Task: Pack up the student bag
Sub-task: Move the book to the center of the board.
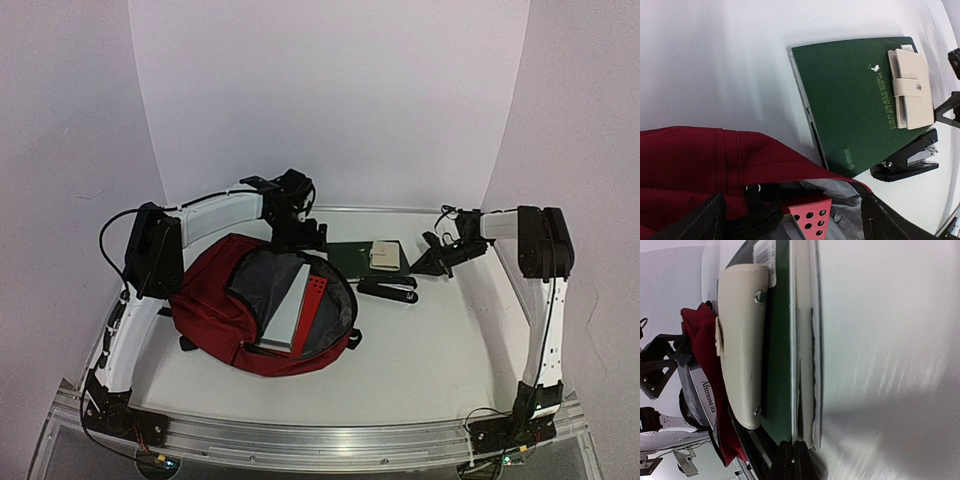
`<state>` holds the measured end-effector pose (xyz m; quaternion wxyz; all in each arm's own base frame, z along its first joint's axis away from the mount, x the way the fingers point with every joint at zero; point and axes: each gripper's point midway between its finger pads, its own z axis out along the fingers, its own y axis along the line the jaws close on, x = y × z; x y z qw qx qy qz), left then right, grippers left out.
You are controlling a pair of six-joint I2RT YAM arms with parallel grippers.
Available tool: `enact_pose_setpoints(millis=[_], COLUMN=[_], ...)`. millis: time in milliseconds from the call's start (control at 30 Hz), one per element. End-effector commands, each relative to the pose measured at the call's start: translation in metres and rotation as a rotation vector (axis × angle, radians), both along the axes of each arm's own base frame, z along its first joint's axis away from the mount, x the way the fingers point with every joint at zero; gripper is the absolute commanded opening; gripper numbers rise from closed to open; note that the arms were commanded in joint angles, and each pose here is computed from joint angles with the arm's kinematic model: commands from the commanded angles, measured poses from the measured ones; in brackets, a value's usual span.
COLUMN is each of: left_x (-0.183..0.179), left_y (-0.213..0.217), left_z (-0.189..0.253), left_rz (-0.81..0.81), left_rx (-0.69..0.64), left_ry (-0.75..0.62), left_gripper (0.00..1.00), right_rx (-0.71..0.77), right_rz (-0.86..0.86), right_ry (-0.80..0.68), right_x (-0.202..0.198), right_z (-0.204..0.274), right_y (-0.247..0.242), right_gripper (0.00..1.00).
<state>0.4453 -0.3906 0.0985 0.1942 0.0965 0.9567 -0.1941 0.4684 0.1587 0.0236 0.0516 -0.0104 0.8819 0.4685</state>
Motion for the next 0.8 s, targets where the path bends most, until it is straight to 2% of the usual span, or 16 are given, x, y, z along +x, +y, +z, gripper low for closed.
enact_pose_setpoints(millis=[0, 300, 433, 500, 533, 633, 667, 767], left_x=[-0.003, -0.013, -0.023, -0.029, -0.031, -0.037, -0.037, -0.039], left_y=[0.004, -0.007, -0.028, -0.040, -0.046, -0.057, -0.059, -0.064], left_z=[0.048, 0.077, 0.085, 0.085, 0.085, 0.086, 0.087, 0.087], left_rz=[-0.014, -0.070, -0.138, -0.172, -0.182, -0.201, -0.206, -0.223], left_rx=[-0.039, -0.100, -0.129, -0.138, -0.141, -0.161, -0.167, -0.183], left_ry=[-0.060, -0.098, -0.116, -0.120, -0.121, -0.119, -0.119, -0.119], left_gripper=[0.94, 0.93, 0.93, 0.93, 0.93, 0.93, 0.93, 0.94], right_rx=[-0.007, -0.106, -0.153, -0.165, -0.174, -0.212, -0.221, -0.238], right_rz=[-0.039, 0.032, 0.061, 0.077, 0.081, 0.067, 0.058, 0.033], right_ry=[-0.072, 0.021, 0.037, 0.008, -0.021, -0.116, -0.149, -0.207], right_x=[-0.018, -0.119, -0.144, -0.142, -0.137, -0.104, -0.088, -0.045], right_z=[0.052, 0.028, 0.028, 0.035, 0.041, 0.057, 0.063, 0.069], right_y=[-0.027, -0.035, -0.040, -0.041, -0.043, -0.047, -0.048, -0.051], right_gripper=[0.00, 0.00, 0.00, 0.00, 0.07, 0.41, 0.49, 0.58])
